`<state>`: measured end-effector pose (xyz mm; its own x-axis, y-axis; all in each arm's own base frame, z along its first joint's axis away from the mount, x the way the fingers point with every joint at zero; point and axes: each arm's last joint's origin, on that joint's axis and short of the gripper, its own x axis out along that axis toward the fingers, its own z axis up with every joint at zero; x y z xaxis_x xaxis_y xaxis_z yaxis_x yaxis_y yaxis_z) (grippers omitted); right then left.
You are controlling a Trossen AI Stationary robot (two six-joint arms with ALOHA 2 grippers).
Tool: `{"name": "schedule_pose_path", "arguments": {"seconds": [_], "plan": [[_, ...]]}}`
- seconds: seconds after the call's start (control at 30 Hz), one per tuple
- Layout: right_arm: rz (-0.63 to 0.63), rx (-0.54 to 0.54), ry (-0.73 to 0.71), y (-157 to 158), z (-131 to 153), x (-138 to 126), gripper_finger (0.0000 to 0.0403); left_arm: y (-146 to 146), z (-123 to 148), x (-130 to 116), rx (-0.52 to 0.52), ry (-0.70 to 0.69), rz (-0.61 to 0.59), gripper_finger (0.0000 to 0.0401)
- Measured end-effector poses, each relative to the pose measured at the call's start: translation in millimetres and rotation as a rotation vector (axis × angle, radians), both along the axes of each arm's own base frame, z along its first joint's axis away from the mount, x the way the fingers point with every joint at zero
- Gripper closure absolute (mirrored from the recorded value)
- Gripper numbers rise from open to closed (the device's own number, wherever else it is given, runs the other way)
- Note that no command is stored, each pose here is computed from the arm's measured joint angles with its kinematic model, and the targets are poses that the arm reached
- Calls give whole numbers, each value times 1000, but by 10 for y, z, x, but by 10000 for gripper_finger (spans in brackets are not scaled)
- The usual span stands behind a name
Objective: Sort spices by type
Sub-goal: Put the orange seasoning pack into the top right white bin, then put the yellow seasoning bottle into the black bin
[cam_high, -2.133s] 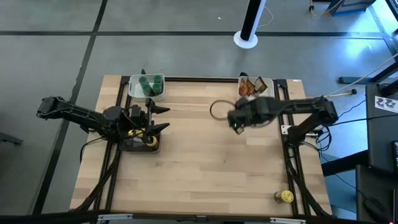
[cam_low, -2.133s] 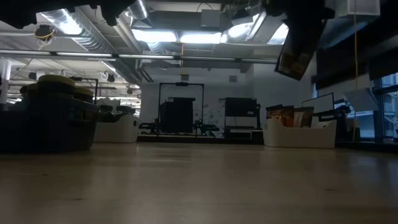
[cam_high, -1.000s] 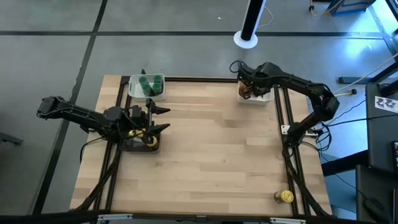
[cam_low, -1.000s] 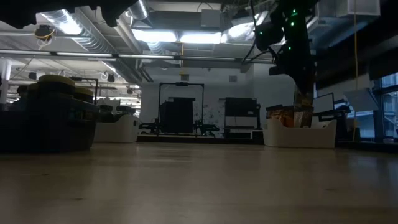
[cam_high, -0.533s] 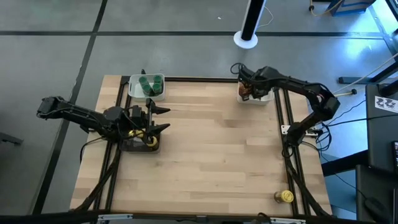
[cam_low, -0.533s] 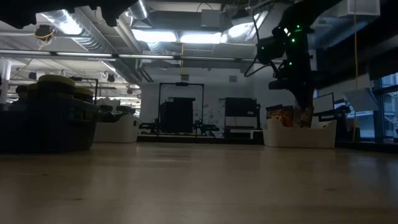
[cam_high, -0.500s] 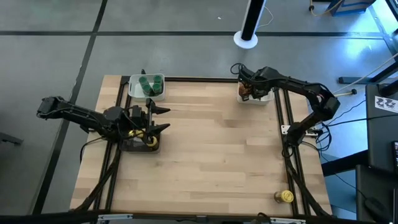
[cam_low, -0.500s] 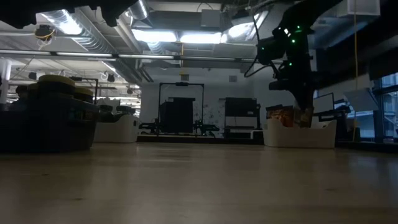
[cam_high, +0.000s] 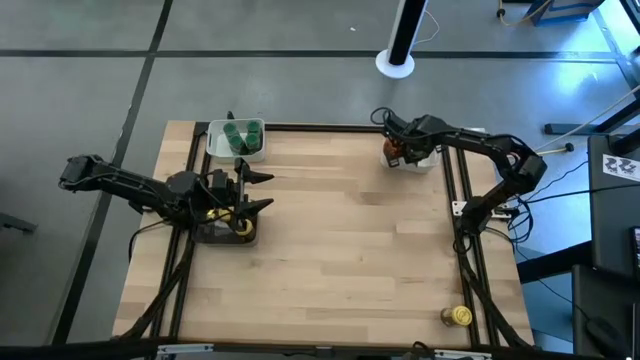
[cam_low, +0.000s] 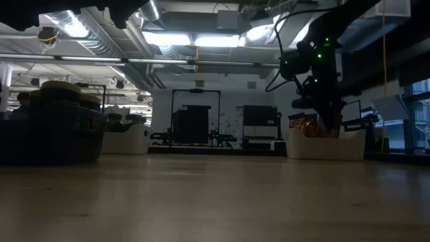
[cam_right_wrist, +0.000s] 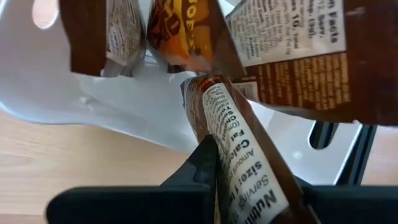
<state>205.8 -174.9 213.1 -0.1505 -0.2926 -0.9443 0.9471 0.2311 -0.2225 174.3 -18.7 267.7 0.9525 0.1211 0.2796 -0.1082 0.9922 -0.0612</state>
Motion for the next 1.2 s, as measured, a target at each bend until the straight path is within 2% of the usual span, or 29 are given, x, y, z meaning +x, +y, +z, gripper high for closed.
{"name": "schedule_pose_path", "arguments": {"seconds": [0.37, 0.73, 0.93, 1.2], "plan": [[2, -3, 0, 13, -71, -11, 365, 0, 0, 0, 0, 0, 0, 113], [21, -62, 87, -2, -22, -35, 246, 1, 0, 0, 0, 0, 0, 113], [72, -85, 99, 55, 371, 16, 213, 0, 0, 0, 0, 0, 0, 113], [223, -100, 3, 424, 972, 223, 209, 0, -1, 1, 0, 0, 0, 113]]}}
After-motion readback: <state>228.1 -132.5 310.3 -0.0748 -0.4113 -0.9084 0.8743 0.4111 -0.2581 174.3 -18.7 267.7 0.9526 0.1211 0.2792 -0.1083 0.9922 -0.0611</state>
